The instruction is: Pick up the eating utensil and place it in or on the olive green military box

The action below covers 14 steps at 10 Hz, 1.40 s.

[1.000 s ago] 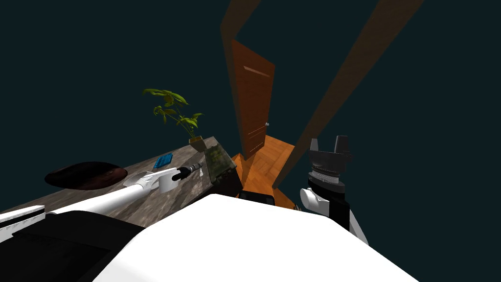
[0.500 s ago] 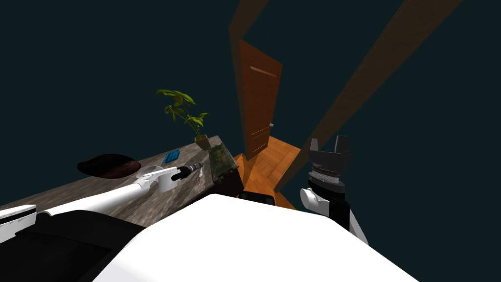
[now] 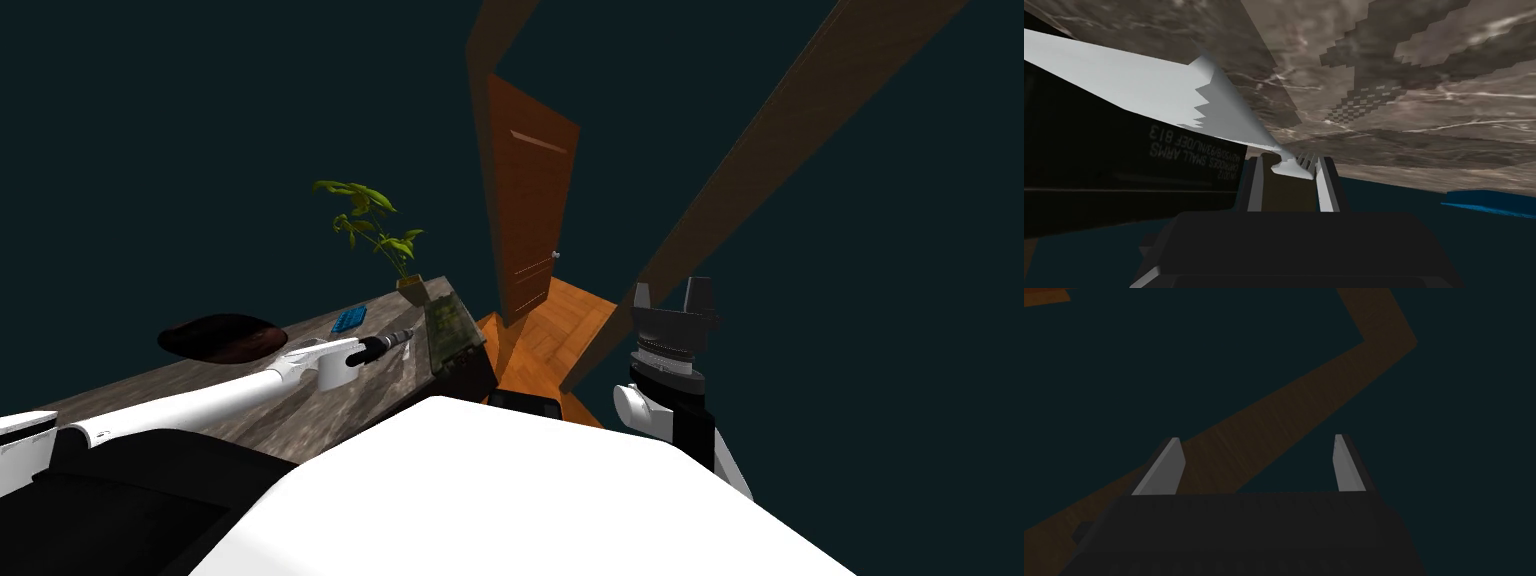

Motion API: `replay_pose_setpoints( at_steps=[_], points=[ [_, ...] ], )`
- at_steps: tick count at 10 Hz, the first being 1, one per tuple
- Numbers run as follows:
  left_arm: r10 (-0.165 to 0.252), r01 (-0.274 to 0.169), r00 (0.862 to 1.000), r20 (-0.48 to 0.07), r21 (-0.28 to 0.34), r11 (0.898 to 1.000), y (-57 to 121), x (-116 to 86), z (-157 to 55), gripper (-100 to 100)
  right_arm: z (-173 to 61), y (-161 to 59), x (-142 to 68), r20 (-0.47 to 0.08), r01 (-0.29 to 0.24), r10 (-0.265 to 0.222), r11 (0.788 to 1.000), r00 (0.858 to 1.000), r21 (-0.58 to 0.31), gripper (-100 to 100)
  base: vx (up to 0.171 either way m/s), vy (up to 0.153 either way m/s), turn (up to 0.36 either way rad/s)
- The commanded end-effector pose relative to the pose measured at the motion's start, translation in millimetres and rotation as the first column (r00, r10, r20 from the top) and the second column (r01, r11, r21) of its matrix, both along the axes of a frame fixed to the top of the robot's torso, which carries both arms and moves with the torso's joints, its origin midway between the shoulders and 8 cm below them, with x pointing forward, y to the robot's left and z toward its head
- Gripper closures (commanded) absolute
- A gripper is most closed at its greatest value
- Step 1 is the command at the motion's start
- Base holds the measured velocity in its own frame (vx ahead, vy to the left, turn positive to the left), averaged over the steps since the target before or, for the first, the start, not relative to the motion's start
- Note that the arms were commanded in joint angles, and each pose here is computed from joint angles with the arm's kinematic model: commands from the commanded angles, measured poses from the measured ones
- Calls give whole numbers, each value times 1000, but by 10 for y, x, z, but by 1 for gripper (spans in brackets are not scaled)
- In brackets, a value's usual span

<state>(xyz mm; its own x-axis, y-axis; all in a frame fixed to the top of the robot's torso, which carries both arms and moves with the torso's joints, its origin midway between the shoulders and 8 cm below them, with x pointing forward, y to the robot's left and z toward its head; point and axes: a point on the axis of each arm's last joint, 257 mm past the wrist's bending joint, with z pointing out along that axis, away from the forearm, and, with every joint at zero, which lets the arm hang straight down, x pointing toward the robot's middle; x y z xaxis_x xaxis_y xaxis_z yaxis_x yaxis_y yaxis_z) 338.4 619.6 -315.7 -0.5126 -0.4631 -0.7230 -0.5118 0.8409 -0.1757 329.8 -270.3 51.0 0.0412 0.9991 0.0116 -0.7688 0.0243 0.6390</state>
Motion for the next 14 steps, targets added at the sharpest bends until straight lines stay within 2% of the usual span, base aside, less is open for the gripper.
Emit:
replay_pose_setpoints(
  at_steps=[1, 6, 9, 12, 14],
  points=[
    [12, -11, 1000, -6, 36, 999, 160, -4, 123, 100, 0, 0, 0, 0, 0, 0, 1000, 1000, 0, 0, -18, -18, -61],
    [34, -32, 999, -15, 102, 994, 444, 1, 404, 100, 0, 0, 0, 0, 0, 0, 1000, 1000, 0, 0, 11, -17, -40],
    [55, -52, 998, -15, 158, 986, 666, 34, 692, 100, 0, 0, 0, 0, 0, 0, 1000, 1000, 0, 0, 22, -21, -41],
    [61, -59, 998, -8, 183, 981, 729, 92, 878, 100, 0, 0, 0, 0, 0, 0, 1000, 1000, 0, 0, 20, -20, -8],
    [55, -54, 999, 0, 182, 982, 669, 164, 972, 100, 0, 0, 0, 0, 0, 0, 1000, 1000, 0, 0, 31, -37, 39]
  ],
)
